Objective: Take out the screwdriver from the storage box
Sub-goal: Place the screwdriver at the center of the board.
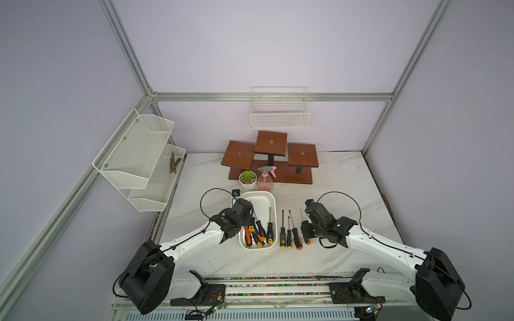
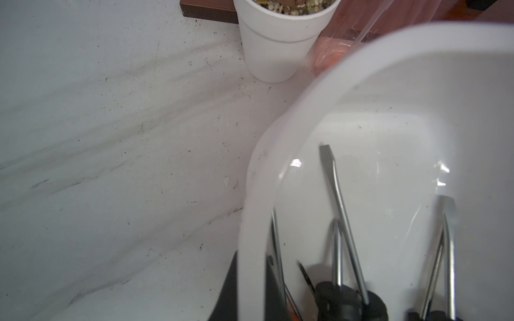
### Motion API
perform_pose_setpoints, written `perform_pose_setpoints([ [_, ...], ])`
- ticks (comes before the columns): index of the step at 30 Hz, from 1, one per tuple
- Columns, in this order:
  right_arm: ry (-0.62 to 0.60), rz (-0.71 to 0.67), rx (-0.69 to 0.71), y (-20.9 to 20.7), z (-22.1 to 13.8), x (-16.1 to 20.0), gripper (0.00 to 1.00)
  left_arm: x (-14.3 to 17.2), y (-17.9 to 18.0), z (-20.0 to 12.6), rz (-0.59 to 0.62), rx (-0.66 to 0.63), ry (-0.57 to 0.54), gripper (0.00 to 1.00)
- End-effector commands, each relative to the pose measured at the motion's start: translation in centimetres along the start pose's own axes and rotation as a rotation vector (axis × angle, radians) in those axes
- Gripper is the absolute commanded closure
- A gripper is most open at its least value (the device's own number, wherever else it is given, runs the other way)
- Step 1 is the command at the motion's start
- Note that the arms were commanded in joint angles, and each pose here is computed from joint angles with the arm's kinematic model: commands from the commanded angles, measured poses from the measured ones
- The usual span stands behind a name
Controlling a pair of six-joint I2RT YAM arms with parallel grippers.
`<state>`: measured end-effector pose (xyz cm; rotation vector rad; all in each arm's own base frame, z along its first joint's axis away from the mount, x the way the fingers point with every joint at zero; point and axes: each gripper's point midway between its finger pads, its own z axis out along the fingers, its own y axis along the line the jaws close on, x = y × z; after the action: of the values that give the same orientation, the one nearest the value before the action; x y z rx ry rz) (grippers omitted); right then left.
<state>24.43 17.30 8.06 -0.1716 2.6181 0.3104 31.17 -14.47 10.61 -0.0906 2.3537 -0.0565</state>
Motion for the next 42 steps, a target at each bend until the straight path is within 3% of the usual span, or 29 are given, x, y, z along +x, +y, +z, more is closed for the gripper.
perform_pose_setpoints([
  [1, 0.007, 0.024, 0.017, -0.7, 0.7, 0.4, 1.0, -1.8, -0.6, -0.4, -0.031, 0.023, -0.076, 1.0],
  [42, 0.135, 0.061, 0.001, -1.5, 4.9, 2.6, 1.0, -1.7, -0.6, -0.1, -0.029, 0.02, -0.072, 1.0],
])
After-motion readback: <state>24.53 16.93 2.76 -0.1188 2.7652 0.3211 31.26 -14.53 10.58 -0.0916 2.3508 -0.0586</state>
